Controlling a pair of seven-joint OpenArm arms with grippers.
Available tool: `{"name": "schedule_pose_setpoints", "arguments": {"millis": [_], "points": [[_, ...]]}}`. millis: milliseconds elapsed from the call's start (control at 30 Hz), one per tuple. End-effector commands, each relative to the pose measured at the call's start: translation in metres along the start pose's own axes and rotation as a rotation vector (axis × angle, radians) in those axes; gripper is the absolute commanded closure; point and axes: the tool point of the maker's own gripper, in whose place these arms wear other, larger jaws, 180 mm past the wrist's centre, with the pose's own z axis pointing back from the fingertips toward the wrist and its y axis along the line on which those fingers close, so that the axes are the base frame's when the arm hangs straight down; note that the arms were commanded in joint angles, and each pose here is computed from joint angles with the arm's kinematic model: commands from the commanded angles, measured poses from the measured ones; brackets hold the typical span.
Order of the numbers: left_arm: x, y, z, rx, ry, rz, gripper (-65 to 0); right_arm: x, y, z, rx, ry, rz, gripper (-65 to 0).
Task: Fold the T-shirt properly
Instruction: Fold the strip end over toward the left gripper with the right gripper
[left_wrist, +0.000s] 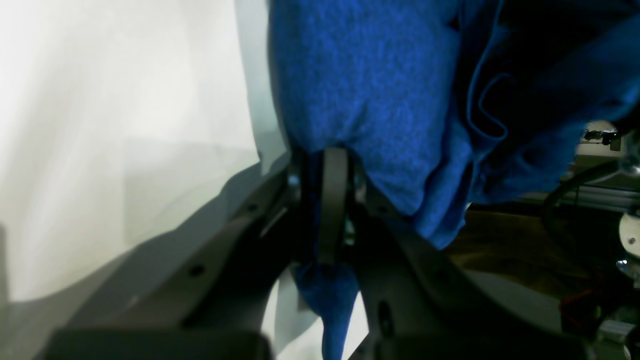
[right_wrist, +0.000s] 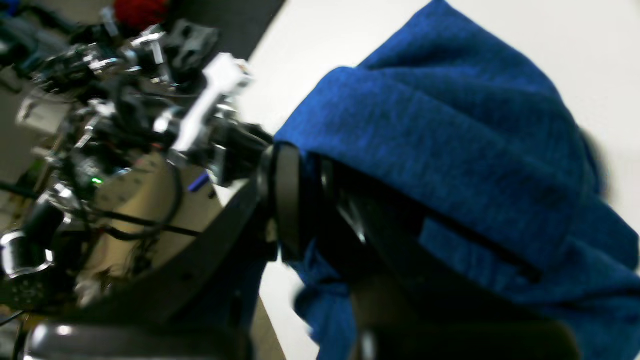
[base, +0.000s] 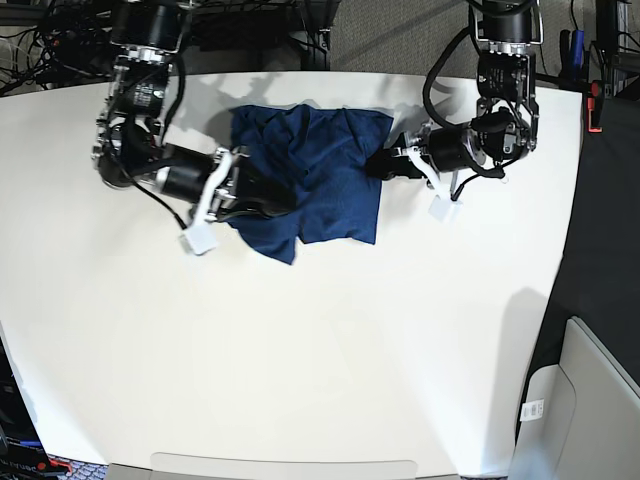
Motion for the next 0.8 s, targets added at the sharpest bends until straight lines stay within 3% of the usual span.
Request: {"name": "schedule_pose_setpoints", "arguments": {"millis": [0,200,567,633,767], "points": [[0.008,-0.002,0.002,-0.004,-0.023,-0.012,-0.4,0.016,0.010,-0.007,0.036,-0.040,0.026,-1.5],[-0.002,0.000,0.002,0.000,-0.012,0.001,-0.4,0.016,0.027,-0.055,0.120,0.004,0.002,-1.6],[-0.003,-0.007,0.006,-0.008,-0.016,-0.023,-0.4,0.003,-0.003,-0.074,0.008,0.128,0.005,-1.9],[-0.002,-0.007,0.006,-0.008,-0.018,-0.024,-0.4,-0.002,-0.004,-0.074,0.005,0.145,0.002,-6.8],[-0.002,-0.007,0.006,-0.008,-0.018,-0.024,-0.4,-0.006,-0.003,-0.074,0.008,0.172,0.021,-27.6]]}}
